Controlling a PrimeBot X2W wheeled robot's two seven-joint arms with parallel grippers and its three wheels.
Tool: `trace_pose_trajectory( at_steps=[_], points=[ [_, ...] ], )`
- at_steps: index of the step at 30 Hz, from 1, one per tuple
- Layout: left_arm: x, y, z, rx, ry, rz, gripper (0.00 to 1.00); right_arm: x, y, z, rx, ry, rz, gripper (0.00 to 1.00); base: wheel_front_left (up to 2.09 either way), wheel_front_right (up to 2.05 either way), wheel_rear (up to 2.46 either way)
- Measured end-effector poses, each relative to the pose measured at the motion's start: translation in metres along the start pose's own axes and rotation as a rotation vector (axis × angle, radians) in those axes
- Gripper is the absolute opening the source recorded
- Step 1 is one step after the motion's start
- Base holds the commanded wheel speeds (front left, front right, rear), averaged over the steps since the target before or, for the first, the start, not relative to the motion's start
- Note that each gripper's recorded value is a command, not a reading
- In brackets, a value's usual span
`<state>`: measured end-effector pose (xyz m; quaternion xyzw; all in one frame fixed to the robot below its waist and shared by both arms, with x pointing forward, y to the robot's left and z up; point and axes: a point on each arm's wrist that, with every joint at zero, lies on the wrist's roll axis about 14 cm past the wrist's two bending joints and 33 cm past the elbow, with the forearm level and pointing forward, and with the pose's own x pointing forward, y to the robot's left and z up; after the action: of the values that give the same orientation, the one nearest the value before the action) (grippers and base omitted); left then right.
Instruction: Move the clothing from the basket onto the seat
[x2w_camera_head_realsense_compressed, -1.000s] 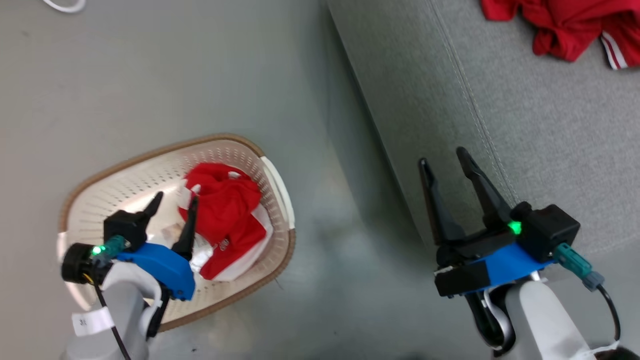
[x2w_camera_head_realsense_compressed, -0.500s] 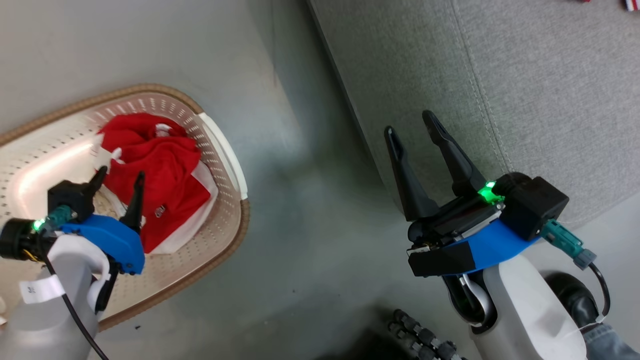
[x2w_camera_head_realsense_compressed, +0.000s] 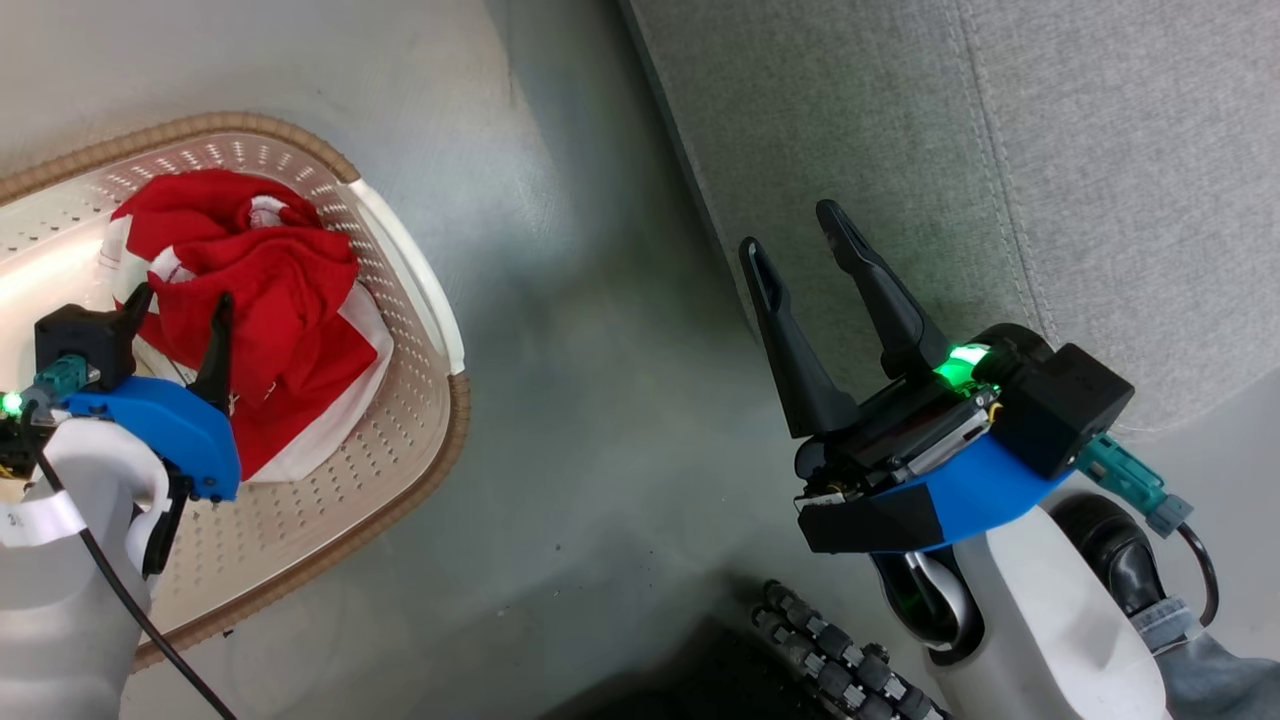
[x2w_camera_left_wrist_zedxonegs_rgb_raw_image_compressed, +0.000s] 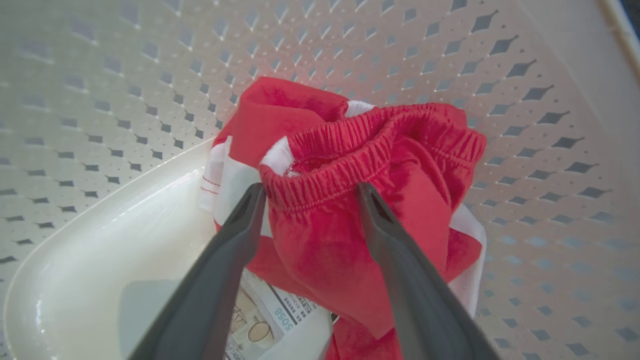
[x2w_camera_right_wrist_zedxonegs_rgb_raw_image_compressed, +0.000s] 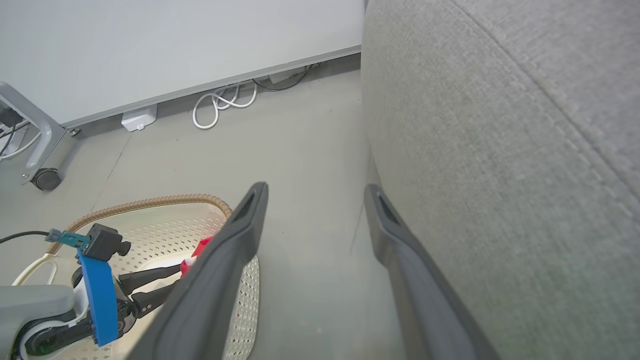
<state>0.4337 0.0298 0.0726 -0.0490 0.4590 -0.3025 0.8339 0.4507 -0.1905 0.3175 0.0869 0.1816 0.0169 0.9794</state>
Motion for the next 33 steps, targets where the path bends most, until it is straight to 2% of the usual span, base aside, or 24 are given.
trace_pose_trajectory(
  at_steps=[8,13,18,24,33],
  points=[
    [0.008,0.007,0.02,0.078,-0.034,-0.009,1.0,0.004,0.005,-0.007,0.011,0.012,0.014,1.0,0.0,0.0,0.0],
    [0.008,-0.001,0.025,0.118,-0.047,-0.027,1.0,0.005,0.008,-0.003,0.016,0.002,0.026,1.0,0.0,0.0,0.0],
    [0.008,-0.008,0.021,0.204,-0.019,-0.063,1.0,0.004,0.008,0.0,0.015,-0.003,0.024,1.0,0.0,0.0,0.0],
    [0.006,-0.018,0.0,0.279,0.083,-0.105,1.0,0.003,0.008,0.003,0.023,-0.009,0.024,1.0,0.0,0.0,0.0],
    [0.006,-0.019,-0.019,0.33,0.197,-0.133,1.0,0.0,0.003,-0.006,0.03,0.011,0.003,1.0,0.0,0.0,0.0]
  ],
)
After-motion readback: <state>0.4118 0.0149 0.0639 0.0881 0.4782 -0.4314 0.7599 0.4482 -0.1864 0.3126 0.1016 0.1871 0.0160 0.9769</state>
